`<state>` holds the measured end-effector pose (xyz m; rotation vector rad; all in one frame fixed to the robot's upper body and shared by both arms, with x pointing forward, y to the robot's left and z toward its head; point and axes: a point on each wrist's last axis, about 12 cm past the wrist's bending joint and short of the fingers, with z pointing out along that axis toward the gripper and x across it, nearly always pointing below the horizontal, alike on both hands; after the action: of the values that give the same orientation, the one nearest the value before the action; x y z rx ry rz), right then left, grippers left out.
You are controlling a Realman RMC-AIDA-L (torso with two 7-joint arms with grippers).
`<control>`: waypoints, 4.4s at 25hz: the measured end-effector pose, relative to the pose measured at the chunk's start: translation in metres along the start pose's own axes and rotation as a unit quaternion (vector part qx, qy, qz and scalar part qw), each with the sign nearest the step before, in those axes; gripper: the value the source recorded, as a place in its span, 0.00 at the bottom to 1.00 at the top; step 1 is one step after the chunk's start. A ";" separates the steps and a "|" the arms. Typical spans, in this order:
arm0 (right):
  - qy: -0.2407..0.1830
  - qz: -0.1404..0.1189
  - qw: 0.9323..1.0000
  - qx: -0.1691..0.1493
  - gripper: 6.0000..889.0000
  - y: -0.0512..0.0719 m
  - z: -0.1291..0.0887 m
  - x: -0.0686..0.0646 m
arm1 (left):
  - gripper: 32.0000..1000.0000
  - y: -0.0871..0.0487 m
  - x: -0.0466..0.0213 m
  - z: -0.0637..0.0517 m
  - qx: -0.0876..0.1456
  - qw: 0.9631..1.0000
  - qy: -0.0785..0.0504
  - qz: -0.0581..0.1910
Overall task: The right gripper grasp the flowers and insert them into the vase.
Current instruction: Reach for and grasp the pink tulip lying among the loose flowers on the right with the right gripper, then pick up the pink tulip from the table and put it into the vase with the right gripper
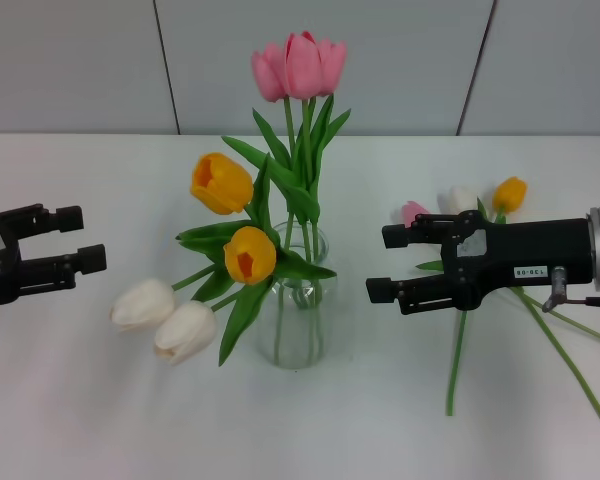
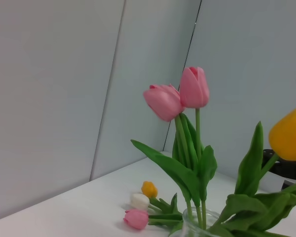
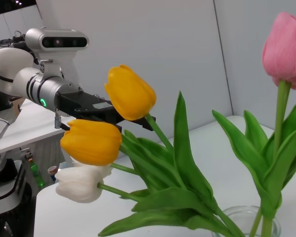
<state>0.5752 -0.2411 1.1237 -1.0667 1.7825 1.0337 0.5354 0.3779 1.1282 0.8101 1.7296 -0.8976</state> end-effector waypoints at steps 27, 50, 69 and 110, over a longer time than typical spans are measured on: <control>0.087 0.159 0.971 0.158 0.95 -0.045 -0.039 -0.010 | 0.82 -0.001 0.0018 0.000 -0.002 1.000 -0.005 -0.001; 0.329 0.118 0.892 0.286 0.95 -0.075 0.012 0.026 | 0.82 0.001 -0.0102 0.020 0.015 1.000 -0.013 0.014; 0.302 0.125 0.891 0.316 0.93 -0.070 0.019 0.058 | 0.82 -0.001 -0.0071 0.023 0.016 1.000 -0.012 0.011; -0.173 0.050 0.959 0.219 0.04 -0.033 -0.047 -0.016 | 0.82 -0.006 0.0068 -0.003 -0.013 1.000 -0.017 0.002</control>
<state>0.6000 -0.2901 1.1465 -0.4949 1.6784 0.7726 0.5269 0.3781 1.1236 0.7769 1.7062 -0.8799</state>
